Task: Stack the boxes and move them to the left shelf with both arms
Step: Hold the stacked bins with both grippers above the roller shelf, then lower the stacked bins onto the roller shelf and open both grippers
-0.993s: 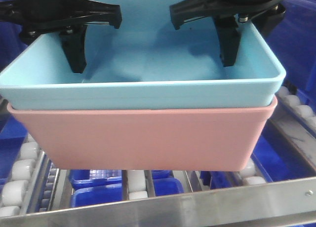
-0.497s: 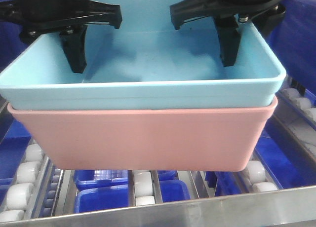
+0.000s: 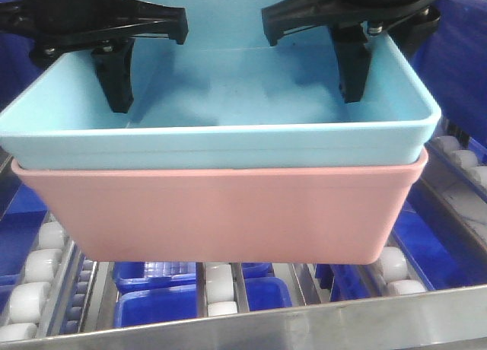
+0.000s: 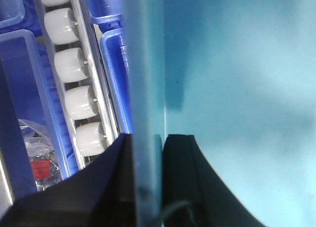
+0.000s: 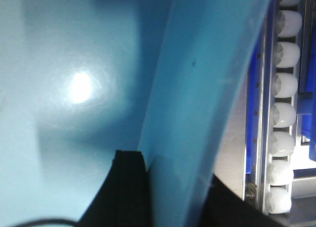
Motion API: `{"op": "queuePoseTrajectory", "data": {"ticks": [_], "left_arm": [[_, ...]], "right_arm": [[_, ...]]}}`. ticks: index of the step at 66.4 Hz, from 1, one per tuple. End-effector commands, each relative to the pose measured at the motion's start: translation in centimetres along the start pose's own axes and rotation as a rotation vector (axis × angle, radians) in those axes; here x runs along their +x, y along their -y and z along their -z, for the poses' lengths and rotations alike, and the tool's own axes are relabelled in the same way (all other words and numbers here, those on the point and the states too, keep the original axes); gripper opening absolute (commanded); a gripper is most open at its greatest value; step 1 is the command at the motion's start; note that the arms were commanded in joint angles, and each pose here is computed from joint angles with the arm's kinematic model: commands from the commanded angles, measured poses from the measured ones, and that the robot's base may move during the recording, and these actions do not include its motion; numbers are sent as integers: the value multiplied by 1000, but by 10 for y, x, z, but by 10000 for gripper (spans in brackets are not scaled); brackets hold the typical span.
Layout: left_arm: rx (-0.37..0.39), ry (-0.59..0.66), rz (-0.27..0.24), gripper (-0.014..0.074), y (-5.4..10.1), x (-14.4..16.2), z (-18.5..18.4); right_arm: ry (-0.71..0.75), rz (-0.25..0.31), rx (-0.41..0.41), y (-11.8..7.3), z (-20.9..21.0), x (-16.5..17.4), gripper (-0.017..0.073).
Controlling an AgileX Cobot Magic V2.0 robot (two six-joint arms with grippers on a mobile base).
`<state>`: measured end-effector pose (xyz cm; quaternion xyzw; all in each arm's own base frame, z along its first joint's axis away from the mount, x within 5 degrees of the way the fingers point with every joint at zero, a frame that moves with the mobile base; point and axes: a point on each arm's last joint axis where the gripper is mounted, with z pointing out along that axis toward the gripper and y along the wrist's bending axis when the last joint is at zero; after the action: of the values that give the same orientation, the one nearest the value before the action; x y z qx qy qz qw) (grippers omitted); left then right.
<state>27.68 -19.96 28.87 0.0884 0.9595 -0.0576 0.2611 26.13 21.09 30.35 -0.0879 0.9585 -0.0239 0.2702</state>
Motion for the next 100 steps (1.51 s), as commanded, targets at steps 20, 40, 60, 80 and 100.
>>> {"op": "queuePoseTrajectory", "data": {"ticks": [20,40,60,80,100], "left_arm": [[238,156,94,-5,27,-15,34],[212,129,176,-4,24,-12,32],[106,159,178,-4,15,-10,17],[46,88,145,-6,19,-6,-21],[28,61,140,41,20,-4,-31]], "right_arm": [[256,79,-194,-11,34,-28,56],[284,73,-158,20,28,-51,56],[241,124,-149,7,-10,-53,56],[151,154,-118,-5,-49,-47,56],[136,155,-109,-4,-50,-46,109]]}}
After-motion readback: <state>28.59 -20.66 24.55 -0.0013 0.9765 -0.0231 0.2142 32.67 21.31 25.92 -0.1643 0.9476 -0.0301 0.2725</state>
